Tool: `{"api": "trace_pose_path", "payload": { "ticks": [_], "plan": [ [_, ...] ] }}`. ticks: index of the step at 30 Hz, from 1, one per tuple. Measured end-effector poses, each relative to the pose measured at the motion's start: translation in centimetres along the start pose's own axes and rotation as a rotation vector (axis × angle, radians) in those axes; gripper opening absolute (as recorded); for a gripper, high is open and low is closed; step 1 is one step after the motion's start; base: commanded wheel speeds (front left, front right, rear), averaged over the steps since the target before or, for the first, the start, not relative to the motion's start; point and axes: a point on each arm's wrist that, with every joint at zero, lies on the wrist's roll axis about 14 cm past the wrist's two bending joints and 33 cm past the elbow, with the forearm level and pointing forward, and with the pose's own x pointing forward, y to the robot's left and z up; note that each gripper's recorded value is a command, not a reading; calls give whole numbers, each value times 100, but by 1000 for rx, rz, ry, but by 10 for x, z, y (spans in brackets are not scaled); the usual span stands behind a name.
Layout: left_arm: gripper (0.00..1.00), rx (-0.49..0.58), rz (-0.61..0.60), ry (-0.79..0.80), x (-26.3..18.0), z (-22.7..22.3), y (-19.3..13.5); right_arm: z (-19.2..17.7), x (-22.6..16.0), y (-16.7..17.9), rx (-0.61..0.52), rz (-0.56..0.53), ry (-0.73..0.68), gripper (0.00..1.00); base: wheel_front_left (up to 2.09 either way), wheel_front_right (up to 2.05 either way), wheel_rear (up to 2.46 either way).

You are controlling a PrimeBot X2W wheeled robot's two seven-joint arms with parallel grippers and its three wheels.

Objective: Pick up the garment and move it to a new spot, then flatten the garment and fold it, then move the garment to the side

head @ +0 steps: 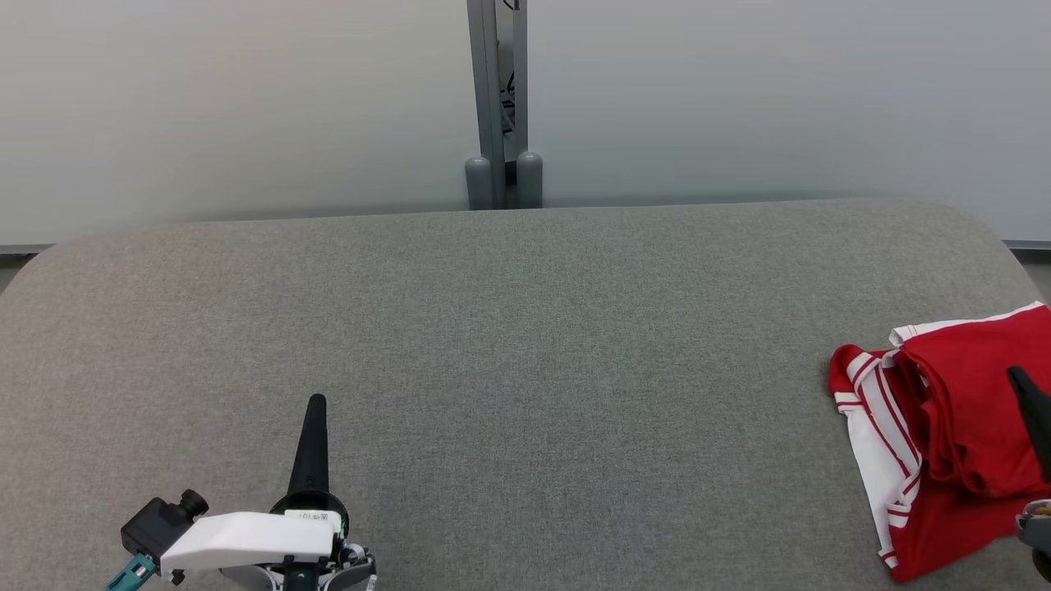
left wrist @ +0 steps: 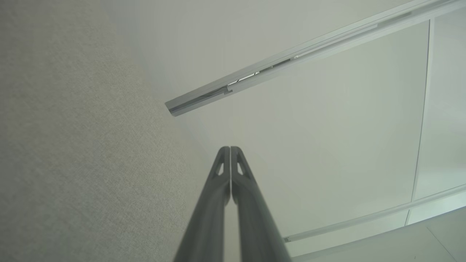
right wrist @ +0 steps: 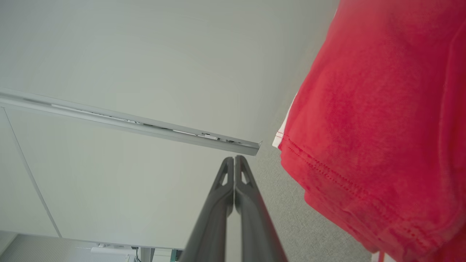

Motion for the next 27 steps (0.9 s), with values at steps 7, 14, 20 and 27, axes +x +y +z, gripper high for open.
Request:
{"api": "trace_pose_path", "payload": {
  "ticks": [7,14,20,27],
  "plan": [
    [0,-63,-5,-11,3,1,-2,3,3,3,58,22,3,0,0,0,0],
    [0,-123,-5,-22,4,1,-2,6,5,5,115,40,6,0,0,0,0],
    [0,-174,-14,-33,7,2,-5,9,6,7,161,60,5,0,0,0,0],
    [0,-228,-12,-43,8,2,-5,12,8,11,206,84,8,0,0,0,0]
  ]
}}
